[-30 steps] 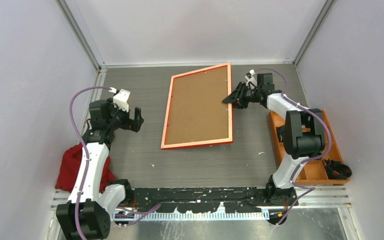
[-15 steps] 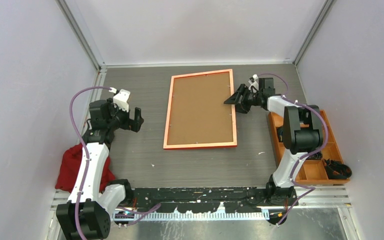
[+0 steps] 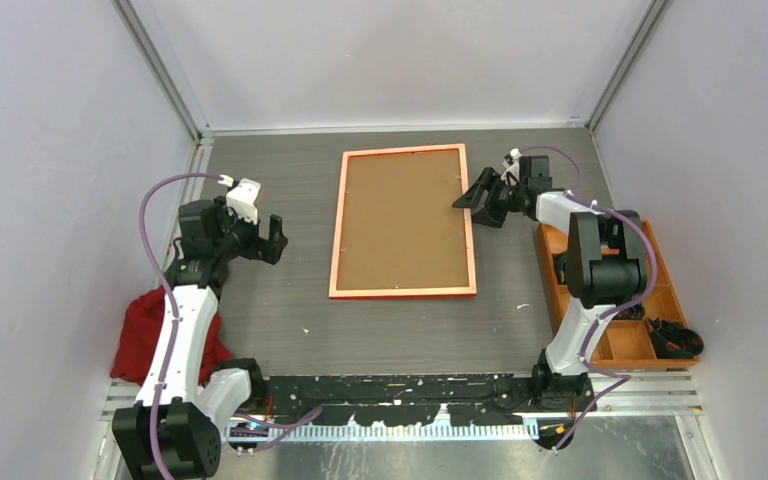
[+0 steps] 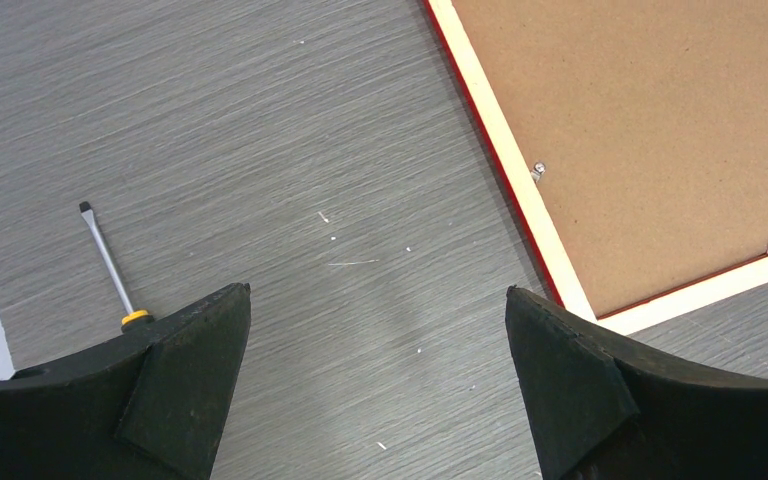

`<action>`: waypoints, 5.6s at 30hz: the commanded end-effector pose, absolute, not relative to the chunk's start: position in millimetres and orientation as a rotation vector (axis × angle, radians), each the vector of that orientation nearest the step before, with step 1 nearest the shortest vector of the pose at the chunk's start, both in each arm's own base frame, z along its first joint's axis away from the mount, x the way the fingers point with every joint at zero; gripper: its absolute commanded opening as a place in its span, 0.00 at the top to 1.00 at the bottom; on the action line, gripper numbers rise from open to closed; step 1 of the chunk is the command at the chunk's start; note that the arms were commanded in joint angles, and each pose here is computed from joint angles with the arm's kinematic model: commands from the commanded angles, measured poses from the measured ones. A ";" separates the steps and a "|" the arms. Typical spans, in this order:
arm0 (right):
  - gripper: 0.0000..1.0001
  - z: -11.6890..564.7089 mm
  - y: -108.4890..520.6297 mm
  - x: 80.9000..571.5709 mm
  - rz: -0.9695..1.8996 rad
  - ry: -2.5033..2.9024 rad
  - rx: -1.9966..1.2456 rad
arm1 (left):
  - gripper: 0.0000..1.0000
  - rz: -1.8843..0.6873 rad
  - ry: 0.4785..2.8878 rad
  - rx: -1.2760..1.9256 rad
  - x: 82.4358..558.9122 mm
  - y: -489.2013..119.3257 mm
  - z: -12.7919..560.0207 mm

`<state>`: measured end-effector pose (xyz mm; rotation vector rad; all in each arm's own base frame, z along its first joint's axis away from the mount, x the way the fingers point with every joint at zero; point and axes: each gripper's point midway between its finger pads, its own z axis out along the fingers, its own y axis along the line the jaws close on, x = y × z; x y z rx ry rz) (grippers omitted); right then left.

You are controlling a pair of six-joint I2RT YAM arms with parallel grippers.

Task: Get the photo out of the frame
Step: Turn over the photo frame at the center of the board, then pick up the screwdriver from the center of the board.

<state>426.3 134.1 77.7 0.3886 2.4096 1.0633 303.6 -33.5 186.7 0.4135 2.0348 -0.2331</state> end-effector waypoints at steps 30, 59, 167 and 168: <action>0.00 145.7 114.1 435.9 0.872 2.229 0.177 | 0.00 0.296 2.302 0.253 297.1 56.7 145.5; 0.00 142.8 103.0 435.8 0.908 2.219 0.225 | 0.23 0.085 2.588 -0.102 315.5 114.3 50.8; 0.26 263.3 308.5 300.0 1.556 1.500 -0.460 | 0.99 -1.438 1.741 0.634 265.1 -288.2 259.1; 0.27 264.7 308.5 299.0 1.557 1.489 -0.465 | 1.00 -1.439 1.743 0.637 265.1 -288.7 258.1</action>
